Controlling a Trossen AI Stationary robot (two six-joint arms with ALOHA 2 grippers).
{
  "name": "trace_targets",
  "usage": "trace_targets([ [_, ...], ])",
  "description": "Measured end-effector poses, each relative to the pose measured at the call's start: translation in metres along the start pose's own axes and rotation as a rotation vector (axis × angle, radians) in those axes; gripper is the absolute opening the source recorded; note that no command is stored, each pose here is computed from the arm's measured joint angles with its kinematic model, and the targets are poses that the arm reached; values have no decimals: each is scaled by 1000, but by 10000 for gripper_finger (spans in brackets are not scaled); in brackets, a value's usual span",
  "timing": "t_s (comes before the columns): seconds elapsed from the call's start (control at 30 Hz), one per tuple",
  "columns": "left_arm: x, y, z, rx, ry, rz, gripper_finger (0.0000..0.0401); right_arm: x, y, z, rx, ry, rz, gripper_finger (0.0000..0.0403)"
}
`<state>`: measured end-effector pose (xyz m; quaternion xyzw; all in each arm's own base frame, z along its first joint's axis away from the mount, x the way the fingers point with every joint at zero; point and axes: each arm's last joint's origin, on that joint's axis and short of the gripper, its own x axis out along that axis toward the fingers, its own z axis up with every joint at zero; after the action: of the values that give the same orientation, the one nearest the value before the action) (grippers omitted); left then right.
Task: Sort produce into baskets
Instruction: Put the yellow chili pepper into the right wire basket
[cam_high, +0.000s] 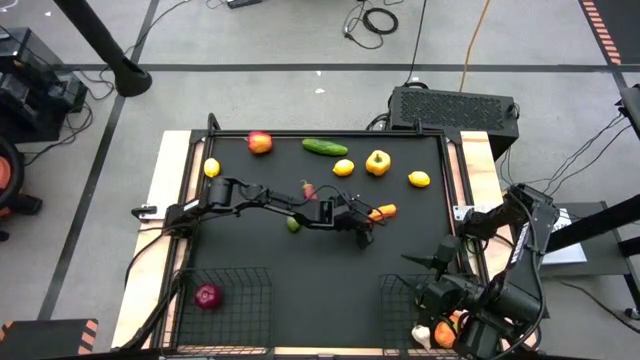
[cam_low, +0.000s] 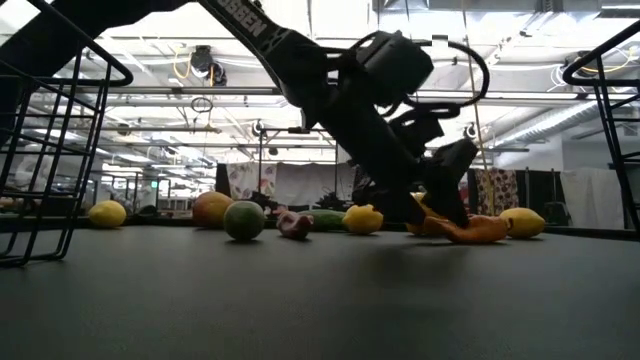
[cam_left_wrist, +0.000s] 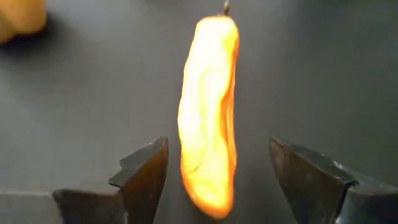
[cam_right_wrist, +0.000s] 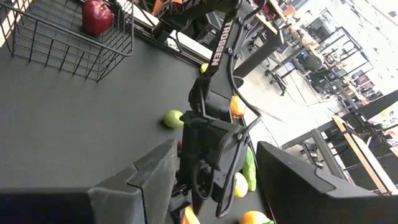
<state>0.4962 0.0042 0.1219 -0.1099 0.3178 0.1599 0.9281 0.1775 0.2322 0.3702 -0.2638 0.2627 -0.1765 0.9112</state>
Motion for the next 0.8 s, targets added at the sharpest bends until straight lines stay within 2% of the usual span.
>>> trace_targets([
  [0.2,2,3,0,59,1,9,266,0,0,0,0,0,0,212],
  [0.6,2,2,-2,127,14,-17,134,0,0,0,0,0,0,212],
  [0.8,2,2,-1,160,12,-16,98,0,0,0,0,12,12,212],
])
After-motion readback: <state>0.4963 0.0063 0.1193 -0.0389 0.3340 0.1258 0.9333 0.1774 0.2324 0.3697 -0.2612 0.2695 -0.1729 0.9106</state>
